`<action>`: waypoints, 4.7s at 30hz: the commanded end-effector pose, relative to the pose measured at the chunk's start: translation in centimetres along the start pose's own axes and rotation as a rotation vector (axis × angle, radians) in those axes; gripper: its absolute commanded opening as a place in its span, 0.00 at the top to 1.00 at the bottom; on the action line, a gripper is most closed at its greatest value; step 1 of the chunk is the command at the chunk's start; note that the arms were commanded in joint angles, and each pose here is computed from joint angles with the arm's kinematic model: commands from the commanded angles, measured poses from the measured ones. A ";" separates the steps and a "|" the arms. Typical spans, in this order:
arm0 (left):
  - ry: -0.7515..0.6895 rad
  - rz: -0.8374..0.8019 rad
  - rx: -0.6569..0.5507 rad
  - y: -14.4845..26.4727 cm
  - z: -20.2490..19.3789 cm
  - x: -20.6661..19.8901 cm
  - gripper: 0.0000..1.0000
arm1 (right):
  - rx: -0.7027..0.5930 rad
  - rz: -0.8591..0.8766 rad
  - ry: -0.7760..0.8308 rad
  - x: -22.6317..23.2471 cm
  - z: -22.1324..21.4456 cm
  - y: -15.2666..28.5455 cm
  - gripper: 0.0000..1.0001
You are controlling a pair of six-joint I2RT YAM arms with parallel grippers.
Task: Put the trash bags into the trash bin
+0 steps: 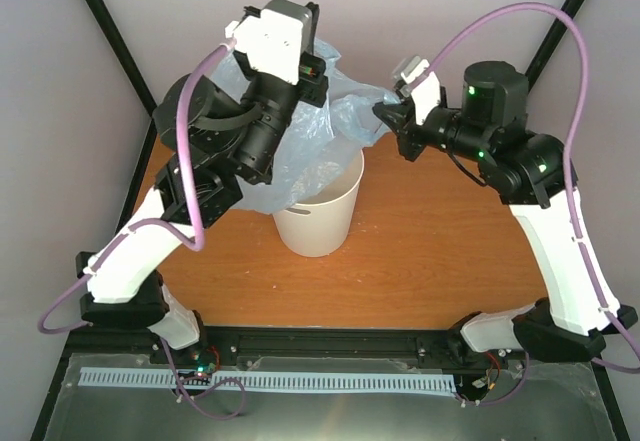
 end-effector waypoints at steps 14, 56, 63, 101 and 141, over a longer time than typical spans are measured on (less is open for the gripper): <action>0.063 -0.131 0.143 -3.0 -7.0 -4.5 0.99 | 0.031 -0.187 -0.116 -4.6 -4.5 3.6 0.97; 0.273 -0.041 0.400 6.9 -11.6 7.6 0.08 | 0.015 -0.129 -0.262 -8.8 -6.3 4.0 0.97; 0.124 0.228 0.726 8.6 -22.4 11.2 0.17 | 0.001 -0.116 -0.270 -8.1 -6.8 4.3 0.97; 0.236 -0.199 0.931 7.7 -34.1 3.1 0.33 | 0.005 -0.056 -0.305 -8.0 -7.5 3.1 0.97; 0.278 -0.182 0.970 3.5 -35.5 3.8 0.29 | 0.040 0.006 -0.332 -6.6 -7.9 3.4 0.97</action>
Point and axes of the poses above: each gripper's point midway between its finger pads, its own y axis back along the fingers, its own x axis along the line the jaws close on, z = x × y, the point moved 1 cm from there along y, back along the fingers, and after that the axes turned 6 degrees about -y, right-handed, at the moved point
